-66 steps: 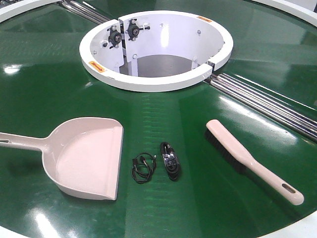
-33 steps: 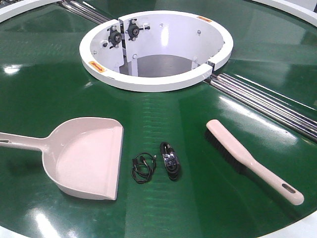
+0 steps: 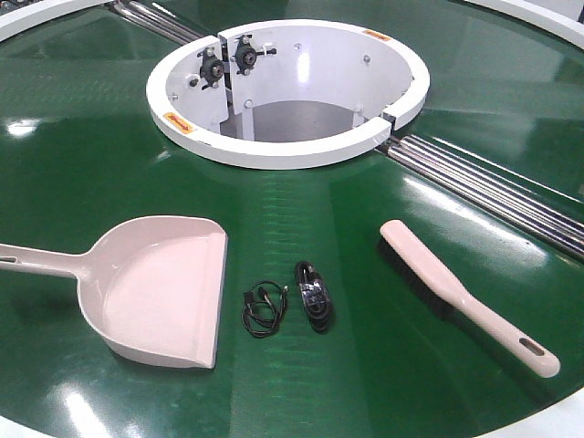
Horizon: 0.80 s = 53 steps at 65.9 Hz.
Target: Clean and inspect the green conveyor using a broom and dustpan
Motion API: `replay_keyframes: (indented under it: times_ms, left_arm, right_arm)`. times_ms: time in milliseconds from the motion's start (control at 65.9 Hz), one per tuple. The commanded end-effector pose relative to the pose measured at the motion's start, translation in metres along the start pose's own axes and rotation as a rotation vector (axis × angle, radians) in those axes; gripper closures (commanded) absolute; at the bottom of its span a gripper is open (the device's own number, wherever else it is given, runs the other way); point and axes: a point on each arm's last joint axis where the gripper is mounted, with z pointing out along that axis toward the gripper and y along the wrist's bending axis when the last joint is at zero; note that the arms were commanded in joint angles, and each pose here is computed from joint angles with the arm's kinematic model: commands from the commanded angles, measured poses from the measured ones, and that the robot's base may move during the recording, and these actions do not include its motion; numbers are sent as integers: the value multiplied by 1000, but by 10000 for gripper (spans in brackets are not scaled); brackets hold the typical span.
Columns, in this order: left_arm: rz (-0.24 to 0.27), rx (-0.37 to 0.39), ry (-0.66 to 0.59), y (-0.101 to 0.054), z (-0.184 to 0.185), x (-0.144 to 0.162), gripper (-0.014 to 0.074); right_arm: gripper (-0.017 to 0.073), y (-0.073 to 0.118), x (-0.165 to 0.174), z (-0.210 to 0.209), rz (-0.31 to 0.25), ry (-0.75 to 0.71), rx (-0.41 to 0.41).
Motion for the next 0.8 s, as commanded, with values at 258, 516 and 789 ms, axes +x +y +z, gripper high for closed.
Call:
replay_keyframes:
  times_ms: [258,516,789]
  left_arm:
    - [-17,2,-91,0,-4,-16,55]
    - [-23,52,-40,-4,0,-17,69]
    - [168,92,187,-4,31,-73,123]
  right_arm:
    - [568,0,-7,-1,-11,-83,2]
    - [568,0,-7,-1,-11,-83,2]
    - [568,0,-7,-1,-11,-83,2]
